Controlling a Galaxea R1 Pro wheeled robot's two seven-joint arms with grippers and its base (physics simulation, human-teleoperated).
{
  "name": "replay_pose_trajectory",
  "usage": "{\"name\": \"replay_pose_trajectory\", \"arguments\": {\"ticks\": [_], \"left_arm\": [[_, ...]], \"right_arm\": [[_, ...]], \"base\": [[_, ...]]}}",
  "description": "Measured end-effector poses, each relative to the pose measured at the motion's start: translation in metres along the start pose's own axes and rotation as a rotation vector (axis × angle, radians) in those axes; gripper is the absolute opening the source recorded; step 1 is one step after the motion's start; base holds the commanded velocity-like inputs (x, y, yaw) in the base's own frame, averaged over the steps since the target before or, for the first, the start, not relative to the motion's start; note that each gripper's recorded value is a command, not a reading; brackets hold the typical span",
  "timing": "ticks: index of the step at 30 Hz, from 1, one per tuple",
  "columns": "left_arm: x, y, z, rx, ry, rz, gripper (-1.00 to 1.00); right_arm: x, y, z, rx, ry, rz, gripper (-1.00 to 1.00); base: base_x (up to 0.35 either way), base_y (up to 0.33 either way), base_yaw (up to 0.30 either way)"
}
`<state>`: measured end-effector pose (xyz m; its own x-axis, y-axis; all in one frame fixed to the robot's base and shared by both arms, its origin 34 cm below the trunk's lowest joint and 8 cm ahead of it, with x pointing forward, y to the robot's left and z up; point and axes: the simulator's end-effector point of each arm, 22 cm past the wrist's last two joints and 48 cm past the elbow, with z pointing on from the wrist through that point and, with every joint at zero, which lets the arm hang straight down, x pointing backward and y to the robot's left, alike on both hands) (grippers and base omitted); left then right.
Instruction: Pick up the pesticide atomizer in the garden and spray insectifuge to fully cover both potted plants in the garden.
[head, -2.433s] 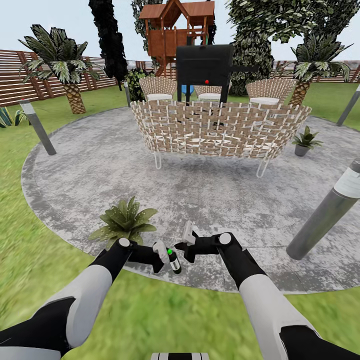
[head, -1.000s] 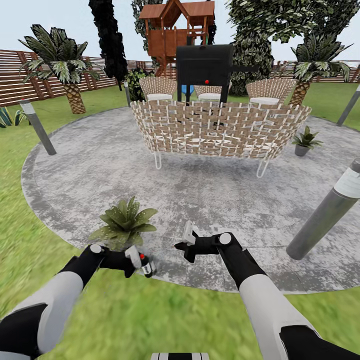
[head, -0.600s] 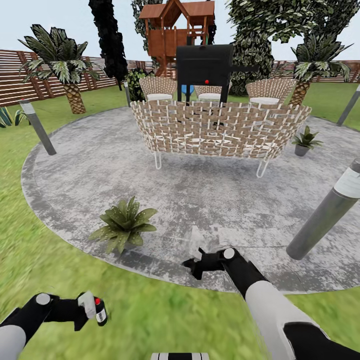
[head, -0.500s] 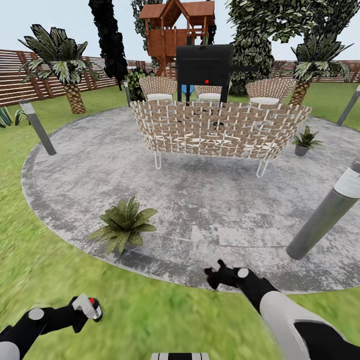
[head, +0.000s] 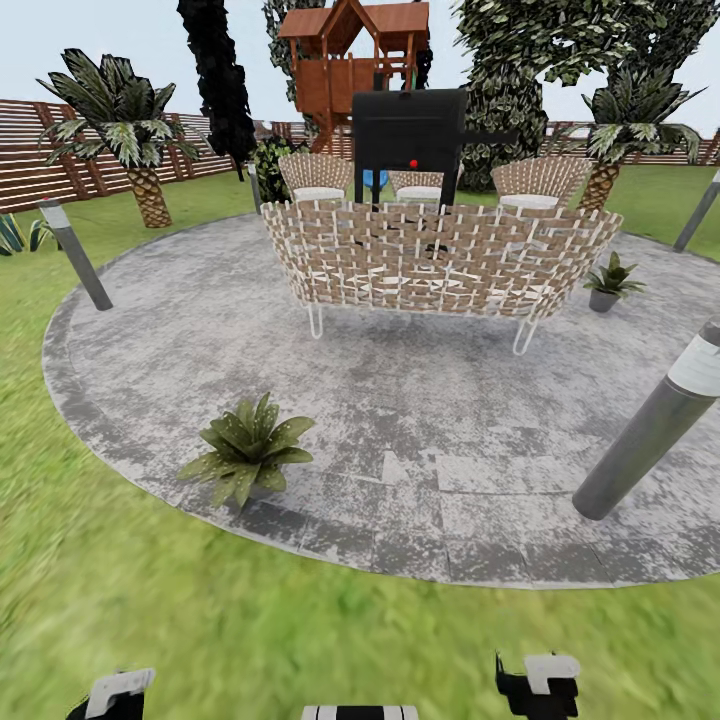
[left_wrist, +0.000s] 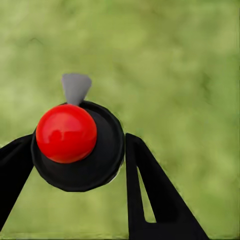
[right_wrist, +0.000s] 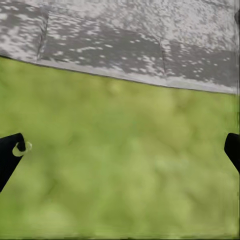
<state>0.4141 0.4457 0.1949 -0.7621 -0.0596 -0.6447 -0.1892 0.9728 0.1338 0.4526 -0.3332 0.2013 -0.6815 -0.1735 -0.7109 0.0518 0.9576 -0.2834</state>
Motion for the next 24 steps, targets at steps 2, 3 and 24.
{"name": "replay_pose_trajectory", "arguments": {"ticks": [2, 3, 24], "left_arm": [[0.006, -0.001, -0.001, -0.006, 0.011, -0.005, -1.0], [0.008, -0.001, -0.002, -0.007, 0.015, -0.006, -1.0], [0.009, 0.002, -0.003, -0.01, 0.017, -0.003, -1.0]], "right_arm": [[0.001, 0.005, -0.001, -0.008, 0.002, -0.002, 1.0], [0.001, 0.007, -0.002, -0.012, 0.003, -0.001, 1.0], [0.011, 0.012, -0.007, -0.023, 0.021, -0.002, 1.0]], "base": [[0.0, 0.0, 0.0], [0.0, 0.0, 0.0], [0.0, 0.0, 0.0]]}}
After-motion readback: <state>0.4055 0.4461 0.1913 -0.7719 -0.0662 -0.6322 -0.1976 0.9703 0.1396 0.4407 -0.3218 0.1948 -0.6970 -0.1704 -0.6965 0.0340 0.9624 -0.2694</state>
